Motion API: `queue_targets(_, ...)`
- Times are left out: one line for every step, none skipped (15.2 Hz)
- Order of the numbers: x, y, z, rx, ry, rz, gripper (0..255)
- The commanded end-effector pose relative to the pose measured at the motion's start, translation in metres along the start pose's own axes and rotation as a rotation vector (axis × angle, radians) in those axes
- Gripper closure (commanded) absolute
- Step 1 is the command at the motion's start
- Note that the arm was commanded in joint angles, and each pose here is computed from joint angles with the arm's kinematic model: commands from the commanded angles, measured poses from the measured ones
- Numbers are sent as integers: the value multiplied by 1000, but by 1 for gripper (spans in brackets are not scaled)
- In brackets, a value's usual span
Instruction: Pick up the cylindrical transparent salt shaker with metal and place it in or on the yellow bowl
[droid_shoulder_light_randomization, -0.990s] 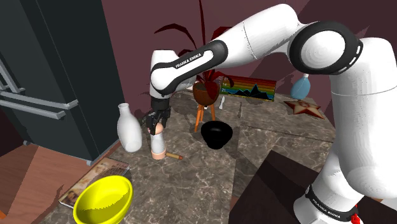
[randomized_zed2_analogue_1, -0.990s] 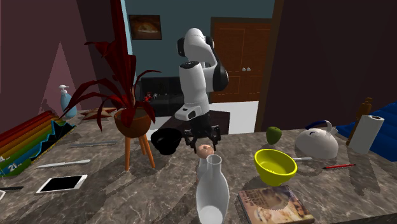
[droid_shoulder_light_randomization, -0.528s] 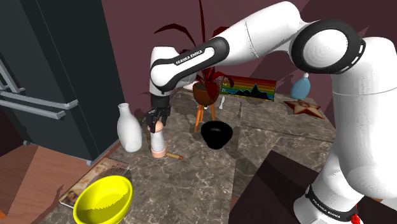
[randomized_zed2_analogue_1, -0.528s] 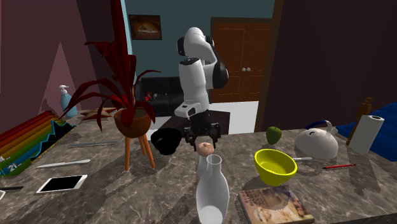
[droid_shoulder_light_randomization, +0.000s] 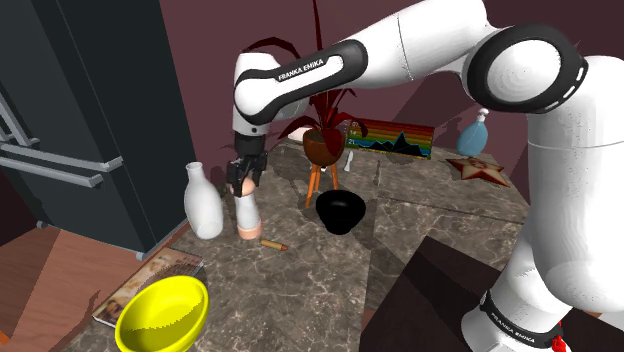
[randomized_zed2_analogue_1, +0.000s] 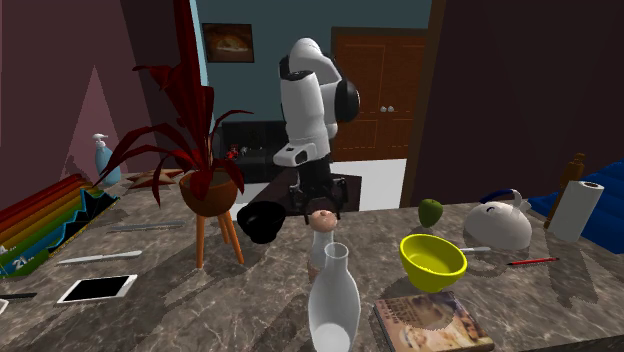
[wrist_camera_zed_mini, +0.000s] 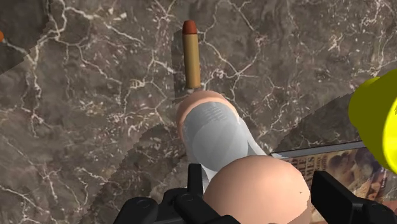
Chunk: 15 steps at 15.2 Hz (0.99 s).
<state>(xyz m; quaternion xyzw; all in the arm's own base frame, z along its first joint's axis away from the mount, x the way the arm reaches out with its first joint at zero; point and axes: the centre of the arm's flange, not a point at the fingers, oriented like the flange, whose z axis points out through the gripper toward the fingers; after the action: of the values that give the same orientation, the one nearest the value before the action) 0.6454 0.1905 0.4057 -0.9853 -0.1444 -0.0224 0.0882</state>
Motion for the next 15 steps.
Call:
queue_targets(1, -2, -11, 0, 0, 0, 255)
queue_targets(1, -2, -16, 0, 0, 0, 255)
queue_targets(2, -3, -21, 0, 0, 0, 255)
queue_targets(2, -4, -27, 0, 0, 0, 255)
queue_targets(2, -5, -32, 0, 0, 0, 255)
queue_targets(3, -6, -37, 0, 0, 0, 255)
queue_targets(3, -7, -42, 0, 0, 0, 255)
queue_targets(3, -8, -47, 0, 0, 0, 255)
queue_targets(4, -9, -53, 0, 0, 0, 255)
queue_targets(4, -10, -58, 0, 0, 0, 255)
queue_targets(4, -10, -63, 0, 0, 0, 255)
queue_targets(5, -11, -68, 0, 0, 0, 255)
queue_targets(5, -12, -73, 0, 0, 0, 255)
queue_targets(6, -13, -78, 0, 0, 0, 255)
queue_targets(6, -14, -84, 0, 0, 0, 255)
